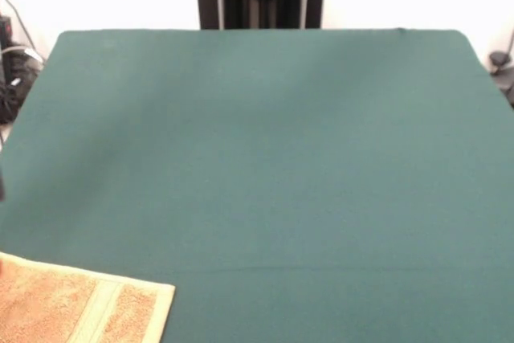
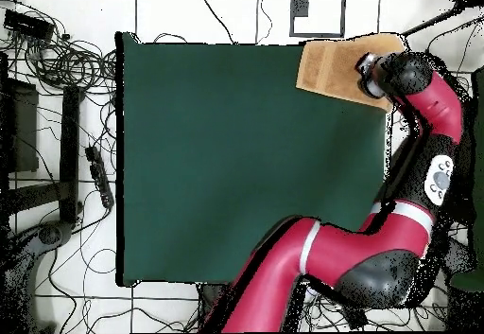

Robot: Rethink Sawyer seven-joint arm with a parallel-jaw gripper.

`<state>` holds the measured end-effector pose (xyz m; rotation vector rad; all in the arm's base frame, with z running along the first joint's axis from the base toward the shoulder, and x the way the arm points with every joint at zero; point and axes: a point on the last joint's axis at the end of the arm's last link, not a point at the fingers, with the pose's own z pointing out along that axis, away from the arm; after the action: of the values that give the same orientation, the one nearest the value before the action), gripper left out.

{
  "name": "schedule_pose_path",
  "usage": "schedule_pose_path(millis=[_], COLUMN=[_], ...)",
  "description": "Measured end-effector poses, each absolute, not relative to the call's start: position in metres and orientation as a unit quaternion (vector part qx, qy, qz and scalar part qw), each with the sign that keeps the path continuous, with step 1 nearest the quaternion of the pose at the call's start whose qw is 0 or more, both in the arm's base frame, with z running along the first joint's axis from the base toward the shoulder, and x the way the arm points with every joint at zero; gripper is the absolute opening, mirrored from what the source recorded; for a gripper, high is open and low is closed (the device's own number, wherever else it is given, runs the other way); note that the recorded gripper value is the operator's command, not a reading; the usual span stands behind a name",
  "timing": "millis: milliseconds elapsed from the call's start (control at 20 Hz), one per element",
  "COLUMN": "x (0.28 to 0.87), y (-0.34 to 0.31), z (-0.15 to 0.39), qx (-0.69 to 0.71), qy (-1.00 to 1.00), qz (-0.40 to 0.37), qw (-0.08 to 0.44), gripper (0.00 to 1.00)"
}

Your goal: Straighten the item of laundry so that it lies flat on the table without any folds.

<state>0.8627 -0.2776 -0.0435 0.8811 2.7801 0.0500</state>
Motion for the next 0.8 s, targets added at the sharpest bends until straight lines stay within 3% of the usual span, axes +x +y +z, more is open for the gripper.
schedule_pose_path(millis=[300,550,800], x=[0.869,0.861,0.845], y=[-0.229,-0.177,-0.17], z=[-0.031,0.015,0.046], qx=[0.291,0.327,0.353], qy=[0.949,0.936,0.923], qz=[-0.002,0.014,0.015], qw=[0.118,0.132,0.152], gripper=[1.0,1.0,1.0])
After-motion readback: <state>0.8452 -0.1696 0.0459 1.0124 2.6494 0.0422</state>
